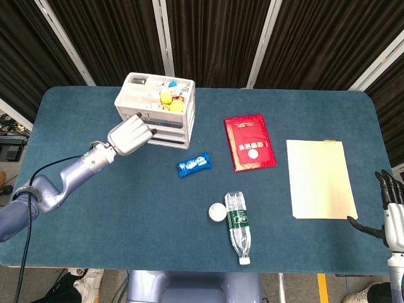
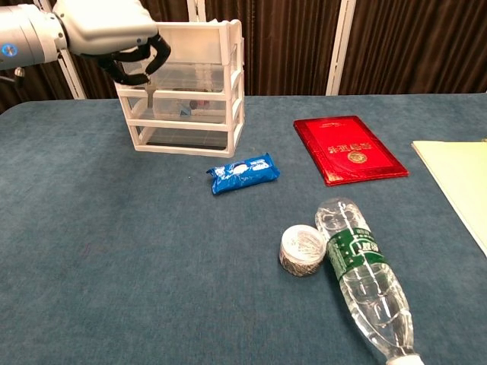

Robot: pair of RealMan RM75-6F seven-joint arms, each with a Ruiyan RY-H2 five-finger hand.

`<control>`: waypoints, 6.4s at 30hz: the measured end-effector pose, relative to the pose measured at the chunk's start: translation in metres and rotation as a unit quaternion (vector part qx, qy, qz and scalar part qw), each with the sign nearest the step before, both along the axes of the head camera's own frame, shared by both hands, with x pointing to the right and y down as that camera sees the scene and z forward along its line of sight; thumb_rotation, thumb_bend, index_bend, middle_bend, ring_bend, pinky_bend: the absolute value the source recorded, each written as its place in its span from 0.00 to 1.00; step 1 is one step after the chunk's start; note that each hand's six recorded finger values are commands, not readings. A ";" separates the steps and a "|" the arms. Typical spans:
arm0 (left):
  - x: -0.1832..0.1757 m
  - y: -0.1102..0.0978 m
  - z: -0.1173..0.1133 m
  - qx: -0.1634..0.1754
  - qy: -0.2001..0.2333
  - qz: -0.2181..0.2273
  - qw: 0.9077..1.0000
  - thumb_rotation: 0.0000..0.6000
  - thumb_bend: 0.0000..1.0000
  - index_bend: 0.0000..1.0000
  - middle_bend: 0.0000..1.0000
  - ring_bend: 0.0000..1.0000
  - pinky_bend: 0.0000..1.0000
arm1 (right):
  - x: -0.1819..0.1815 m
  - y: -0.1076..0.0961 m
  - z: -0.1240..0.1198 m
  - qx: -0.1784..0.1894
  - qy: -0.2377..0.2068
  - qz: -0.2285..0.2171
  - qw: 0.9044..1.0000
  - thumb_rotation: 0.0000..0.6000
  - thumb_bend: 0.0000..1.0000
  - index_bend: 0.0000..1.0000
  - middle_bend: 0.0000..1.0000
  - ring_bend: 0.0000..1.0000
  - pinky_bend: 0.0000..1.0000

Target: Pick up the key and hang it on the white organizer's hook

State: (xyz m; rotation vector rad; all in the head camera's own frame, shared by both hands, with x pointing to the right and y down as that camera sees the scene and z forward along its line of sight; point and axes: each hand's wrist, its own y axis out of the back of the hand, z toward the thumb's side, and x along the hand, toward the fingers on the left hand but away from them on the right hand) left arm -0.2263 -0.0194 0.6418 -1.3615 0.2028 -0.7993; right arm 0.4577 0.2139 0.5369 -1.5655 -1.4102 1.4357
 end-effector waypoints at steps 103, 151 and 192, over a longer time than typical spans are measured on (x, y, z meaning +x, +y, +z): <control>0.012 -0.025 -0.001 0.103 0.039 -0.102 0.989 1.00 0.27 0.58 0.89 0.78 0.67 | -0.001 -0.002 -0.003 0.007 -0.015 0.003 1.000 1.00 0.06 0.00 0.00 0.00 0.00; 0.026 -0.029 -0.013 0.142 0.073 -0.130 0.979 1.00 0.12 0.55 0.91 0.79 0.69 | -0.001 -0.001 -0.005 0.012 -0.019 0.003 1.000 1.00 0.07 0.00 0.00 0.00 0.00; 0.030 -0.035 -0.011 0.105 0.109 -0.212 0.966 1.00 0.08 0.54 0.91 0.80 0.69 | -0.002 0.000 -0.006 0.013 -0.021 0.002 1.000 1.00 0.07 0.00 0.00 0.00 0.00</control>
